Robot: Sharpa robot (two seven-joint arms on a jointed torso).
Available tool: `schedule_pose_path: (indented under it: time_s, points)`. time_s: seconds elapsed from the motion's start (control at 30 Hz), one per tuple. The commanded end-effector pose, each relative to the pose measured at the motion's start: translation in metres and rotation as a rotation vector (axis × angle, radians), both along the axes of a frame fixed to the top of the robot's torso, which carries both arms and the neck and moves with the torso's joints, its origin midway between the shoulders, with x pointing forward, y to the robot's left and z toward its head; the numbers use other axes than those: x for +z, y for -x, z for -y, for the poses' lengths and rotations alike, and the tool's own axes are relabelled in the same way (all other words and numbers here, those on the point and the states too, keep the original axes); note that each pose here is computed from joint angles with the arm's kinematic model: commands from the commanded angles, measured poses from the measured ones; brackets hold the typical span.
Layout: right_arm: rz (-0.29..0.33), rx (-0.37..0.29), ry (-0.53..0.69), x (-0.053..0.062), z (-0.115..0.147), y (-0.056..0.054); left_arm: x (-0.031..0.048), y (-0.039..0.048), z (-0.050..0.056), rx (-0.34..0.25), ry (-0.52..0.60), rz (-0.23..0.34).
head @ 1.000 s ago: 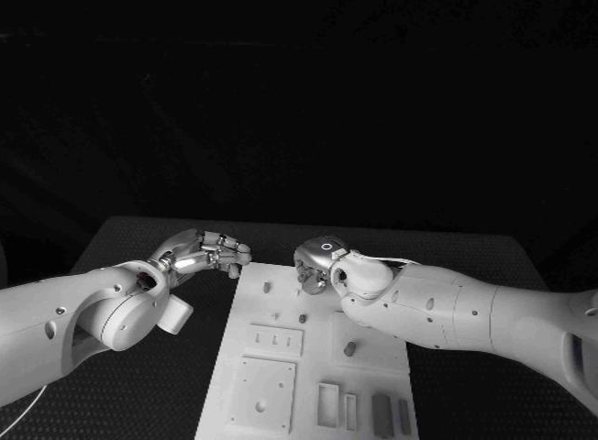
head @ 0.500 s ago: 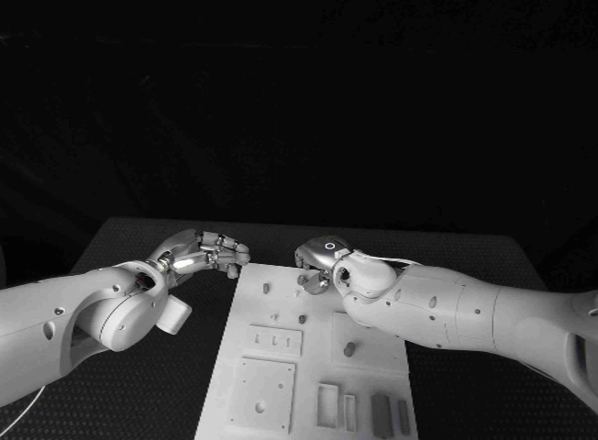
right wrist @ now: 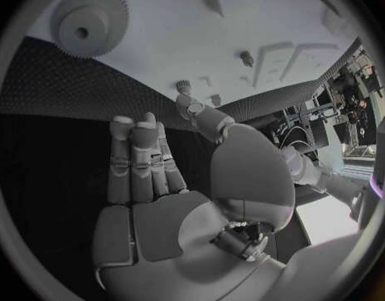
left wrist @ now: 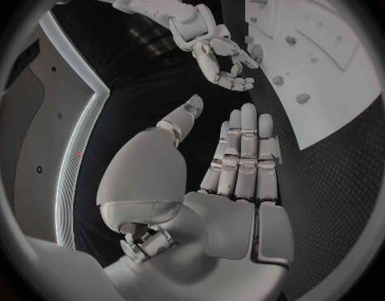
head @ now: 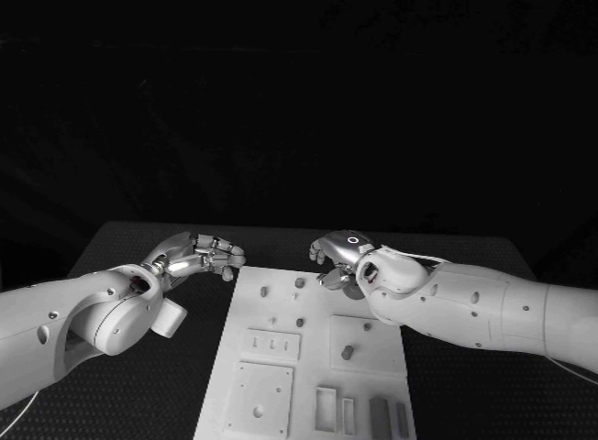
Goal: Assemble the parts on the task board
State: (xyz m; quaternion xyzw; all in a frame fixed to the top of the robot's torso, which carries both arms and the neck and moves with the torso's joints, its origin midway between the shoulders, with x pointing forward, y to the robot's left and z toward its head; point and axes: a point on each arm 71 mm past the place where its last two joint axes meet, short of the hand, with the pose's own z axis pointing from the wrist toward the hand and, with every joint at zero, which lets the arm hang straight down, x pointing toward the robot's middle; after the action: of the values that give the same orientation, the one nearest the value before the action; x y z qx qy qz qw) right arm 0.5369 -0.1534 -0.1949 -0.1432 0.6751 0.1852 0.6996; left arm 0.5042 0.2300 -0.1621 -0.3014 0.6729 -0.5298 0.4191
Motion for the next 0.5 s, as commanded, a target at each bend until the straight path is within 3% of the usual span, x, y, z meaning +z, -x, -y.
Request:
schedule_pose_path:
  time_s: [0.03, 0.17, 0.5]
  points:
    - [-0.024, 0.012, -0.071, 0.009, 0.012, 0.005, 0.0018, 0.0005, 0.0, -0.007, 0.015, 0.007]
    - [-0.072, -0.009, -0.085, 0.012, 0.034, 0.007, 0.0018, 0.0012, -0.002, -0.005, 0.015, 0.007]
    - [-0.194, -0.069, -0.06, 0.004, 0.072, 0.009, 0.0016, 0.0018, -0.004, -0.004, 0.015, 0.004]
